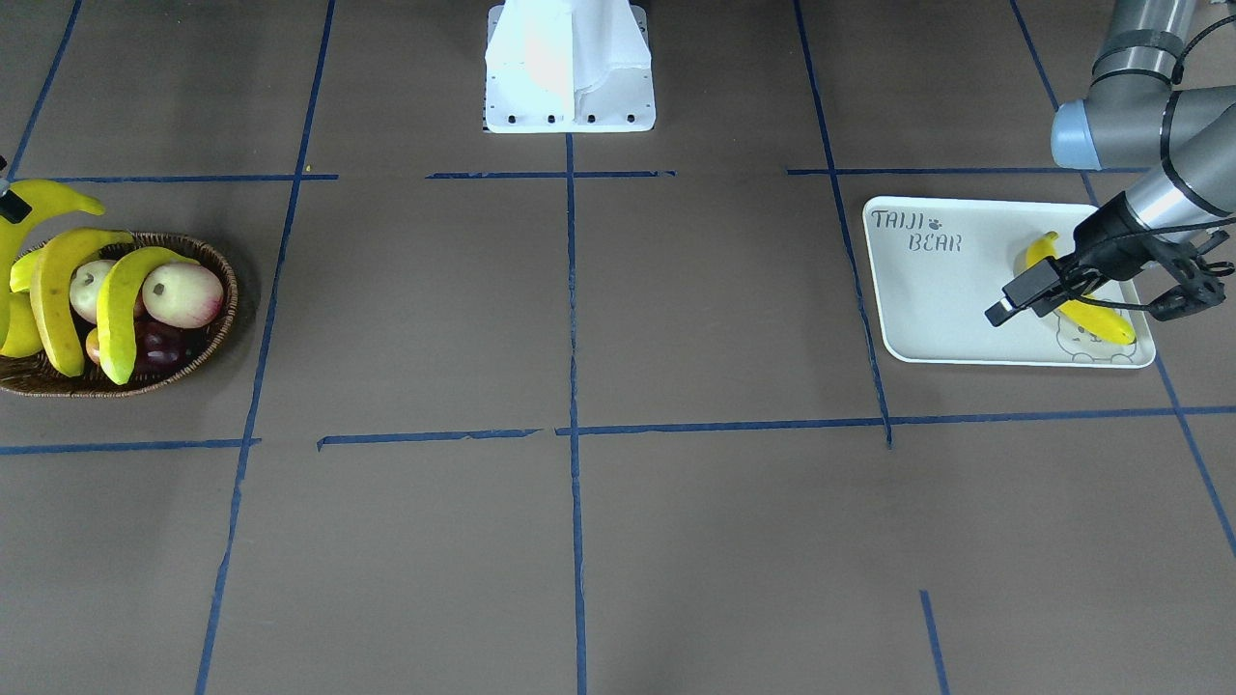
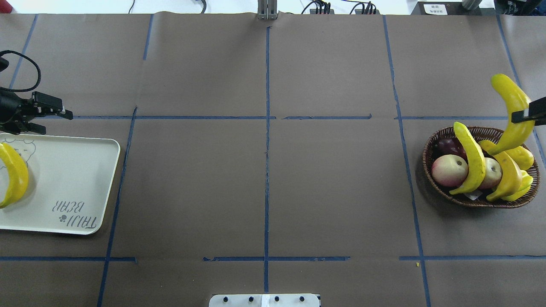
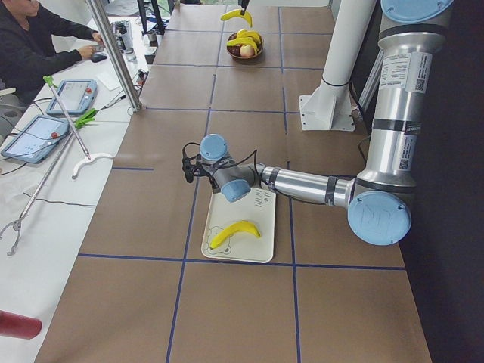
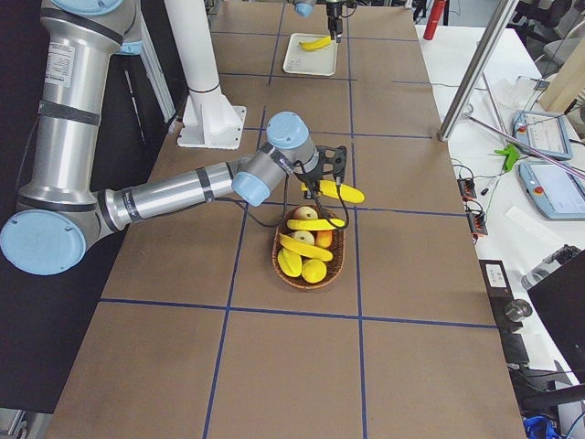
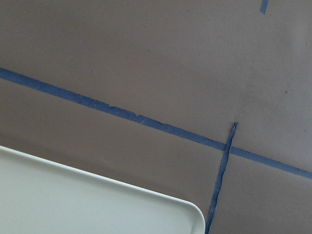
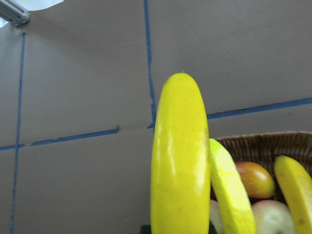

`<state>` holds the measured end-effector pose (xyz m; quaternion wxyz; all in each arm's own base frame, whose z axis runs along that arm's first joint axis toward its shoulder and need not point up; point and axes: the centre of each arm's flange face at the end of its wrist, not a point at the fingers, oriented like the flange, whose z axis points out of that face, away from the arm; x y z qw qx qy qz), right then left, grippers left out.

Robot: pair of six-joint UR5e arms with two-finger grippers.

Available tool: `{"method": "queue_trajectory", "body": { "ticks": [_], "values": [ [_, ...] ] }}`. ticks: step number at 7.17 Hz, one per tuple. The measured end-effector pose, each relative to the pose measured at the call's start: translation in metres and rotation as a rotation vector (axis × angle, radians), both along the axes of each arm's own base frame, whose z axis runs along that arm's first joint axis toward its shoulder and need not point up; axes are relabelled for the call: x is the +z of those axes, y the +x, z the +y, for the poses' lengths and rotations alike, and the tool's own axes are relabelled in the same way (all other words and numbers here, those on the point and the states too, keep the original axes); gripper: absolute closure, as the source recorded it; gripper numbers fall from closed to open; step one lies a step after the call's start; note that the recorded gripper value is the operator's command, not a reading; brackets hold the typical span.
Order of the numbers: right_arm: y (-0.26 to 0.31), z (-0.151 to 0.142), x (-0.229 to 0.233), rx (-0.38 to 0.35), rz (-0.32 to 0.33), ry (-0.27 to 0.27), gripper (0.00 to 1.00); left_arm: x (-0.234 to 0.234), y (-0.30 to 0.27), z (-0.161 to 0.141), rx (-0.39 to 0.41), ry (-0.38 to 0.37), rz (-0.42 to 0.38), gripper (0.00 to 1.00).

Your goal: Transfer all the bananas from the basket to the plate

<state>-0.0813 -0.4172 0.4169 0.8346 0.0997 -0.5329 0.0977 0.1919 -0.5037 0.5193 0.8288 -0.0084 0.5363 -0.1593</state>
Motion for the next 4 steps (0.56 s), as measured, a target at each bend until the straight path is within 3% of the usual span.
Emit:
{"method": "queue_trajectory", "body": {
  "ticks": [2, 4],
  "values": [
    [-0.075, -0.028, -0.060, -0.060, -0.083, 0.000, 1.00, -0.008, 0.001, 0.000, -0.003, 0.004, 0.014, 0.00],
    [-0.182, -0.021, -0.129, -0.045, -0.139, 0.009, 0.99, -0.026, 0.006, -0.006, -0.017, -0.002, 0.043, 0.00]
  ]
}}
